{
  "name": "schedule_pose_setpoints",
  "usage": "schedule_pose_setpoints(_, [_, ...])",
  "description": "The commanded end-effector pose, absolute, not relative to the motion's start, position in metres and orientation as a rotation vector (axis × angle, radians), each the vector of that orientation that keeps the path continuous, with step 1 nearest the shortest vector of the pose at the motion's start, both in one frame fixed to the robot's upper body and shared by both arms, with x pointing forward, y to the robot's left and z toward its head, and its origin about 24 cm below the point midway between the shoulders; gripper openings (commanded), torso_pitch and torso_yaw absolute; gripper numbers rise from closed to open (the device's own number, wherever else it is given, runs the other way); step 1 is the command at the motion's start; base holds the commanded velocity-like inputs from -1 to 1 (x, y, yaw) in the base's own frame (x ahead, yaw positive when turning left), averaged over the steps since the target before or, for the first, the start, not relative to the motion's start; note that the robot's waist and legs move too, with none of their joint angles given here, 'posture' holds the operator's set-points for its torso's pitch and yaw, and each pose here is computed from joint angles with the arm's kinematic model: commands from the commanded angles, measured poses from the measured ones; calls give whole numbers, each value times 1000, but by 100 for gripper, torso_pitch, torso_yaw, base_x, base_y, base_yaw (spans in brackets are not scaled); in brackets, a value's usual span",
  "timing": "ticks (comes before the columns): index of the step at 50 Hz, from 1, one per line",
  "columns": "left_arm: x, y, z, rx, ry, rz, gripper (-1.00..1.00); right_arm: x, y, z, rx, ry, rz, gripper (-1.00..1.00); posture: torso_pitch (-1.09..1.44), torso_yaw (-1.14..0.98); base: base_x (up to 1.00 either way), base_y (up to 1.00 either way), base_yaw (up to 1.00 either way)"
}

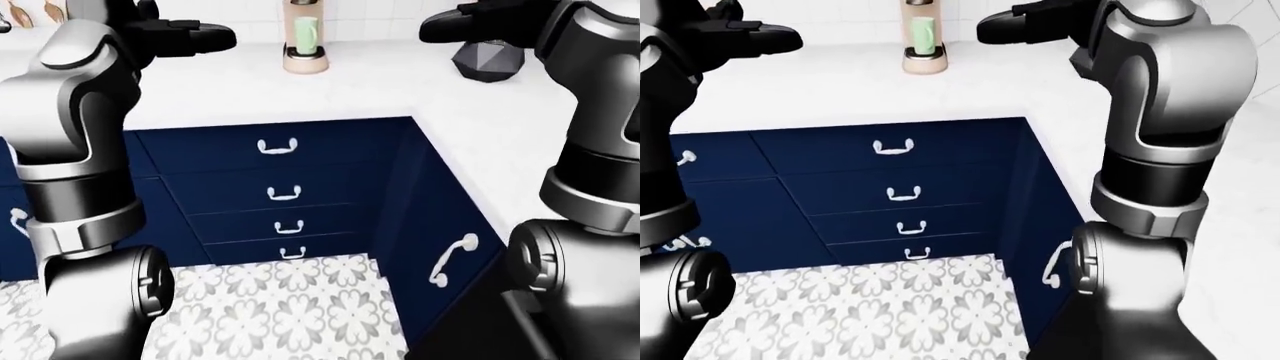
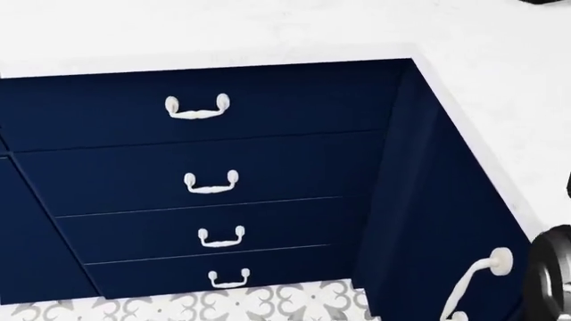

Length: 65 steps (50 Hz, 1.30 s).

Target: Press the button on the coffee machine to serve coffee.

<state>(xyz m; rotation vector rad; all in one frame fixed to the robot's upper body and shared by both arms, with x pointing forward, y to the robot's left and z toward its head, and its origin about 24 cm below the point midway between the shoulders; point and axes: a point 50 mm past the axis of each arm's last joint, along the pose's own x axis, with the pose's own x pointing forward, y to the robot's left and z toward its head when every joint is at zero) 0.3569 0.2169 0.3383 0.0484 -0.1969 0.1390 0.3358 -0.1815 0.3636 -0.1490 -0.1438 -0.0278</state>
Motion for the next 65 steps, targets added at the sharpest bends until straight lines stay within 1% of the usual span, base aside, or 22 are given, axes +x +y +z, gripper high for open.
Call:
schedule_pose_setpoints(1, [349,213,358,52,-289,127,100,329,-185,379,-149,-220,-47,100,0,0,19,0,0])
schedule_pose_setpoints(65, [354,215,356,37,-284,130,100,334,-177,383,-167,-211,-27,100,0,0,20,0,0])
